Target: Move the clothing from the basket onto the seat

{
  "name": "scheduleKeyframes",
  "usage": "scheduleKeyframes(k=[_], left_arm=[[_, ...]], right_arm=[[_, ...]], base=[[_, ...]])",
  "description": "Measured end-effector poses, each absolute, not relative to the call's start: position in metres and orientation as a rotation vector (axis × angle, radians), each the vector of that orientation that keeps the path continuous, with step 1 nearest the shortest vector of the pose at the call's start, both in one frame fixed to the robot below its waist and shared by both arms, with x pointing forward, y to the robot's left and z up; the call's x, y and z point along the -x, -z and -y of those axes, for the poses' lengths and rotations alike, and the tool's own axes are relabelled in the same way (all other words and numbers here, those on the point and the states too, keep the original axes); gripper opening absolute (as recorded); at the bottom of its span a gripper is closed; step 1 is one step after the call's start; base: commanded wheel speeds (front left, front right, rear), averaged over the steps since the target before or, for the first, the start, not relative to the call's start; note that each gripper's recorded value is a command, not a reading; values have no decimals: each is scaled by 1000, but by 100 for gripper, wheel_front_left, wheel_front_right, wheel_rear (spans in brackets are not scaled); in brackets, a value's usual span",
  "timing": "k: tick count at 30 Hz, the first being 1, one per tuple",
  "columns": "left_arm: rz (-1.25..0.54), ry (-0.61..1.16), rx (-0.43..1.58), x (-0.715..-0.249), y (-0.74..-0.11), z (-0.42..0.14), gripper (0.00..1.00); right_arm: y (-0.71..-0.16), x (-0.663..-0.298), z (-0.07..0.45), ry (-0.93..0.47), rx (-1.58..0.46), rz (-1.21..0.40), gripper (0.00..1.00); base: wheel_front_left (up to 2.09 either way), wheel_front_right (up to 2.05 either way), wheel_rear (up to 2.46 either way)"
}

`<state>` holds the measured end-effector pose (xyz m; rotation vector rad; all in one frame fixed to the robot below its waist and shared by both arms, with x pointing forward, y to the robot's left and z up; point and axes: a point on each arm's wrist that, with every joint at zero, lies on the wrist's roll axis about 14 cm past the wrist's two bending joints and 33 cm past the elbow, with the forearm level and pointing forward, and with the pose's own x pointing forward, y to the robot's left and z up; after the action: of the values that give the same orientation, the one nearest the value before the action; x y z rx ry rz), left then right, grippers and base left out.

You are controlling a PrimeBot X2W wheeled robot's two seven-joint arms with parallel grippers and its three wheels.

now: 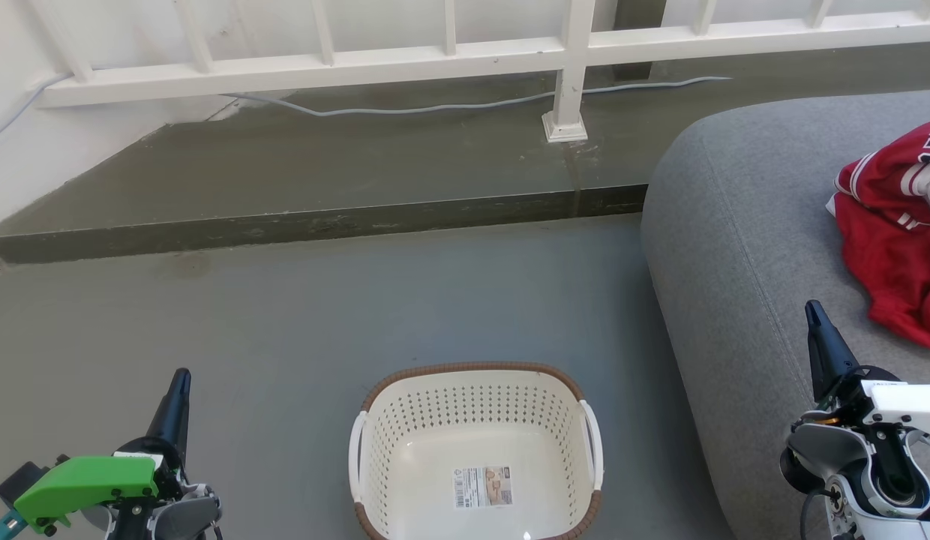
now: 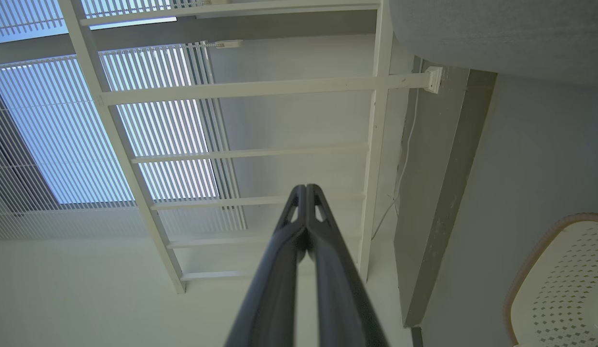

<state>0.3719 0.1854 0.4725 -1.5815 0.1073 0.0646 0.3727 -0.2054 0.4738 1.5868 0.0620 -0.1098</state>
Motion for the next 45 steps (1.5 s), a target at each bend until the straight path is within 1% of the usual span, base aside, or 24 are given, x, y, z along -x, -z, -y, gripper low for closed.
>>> scheduleKeyframes(k=[45], left_arm=[[-102,-57,1583,-374,-475,-185,0]], right_arm=[[-474,-373,205,111,-1590,-59,0]], base=[[0,0,0]])
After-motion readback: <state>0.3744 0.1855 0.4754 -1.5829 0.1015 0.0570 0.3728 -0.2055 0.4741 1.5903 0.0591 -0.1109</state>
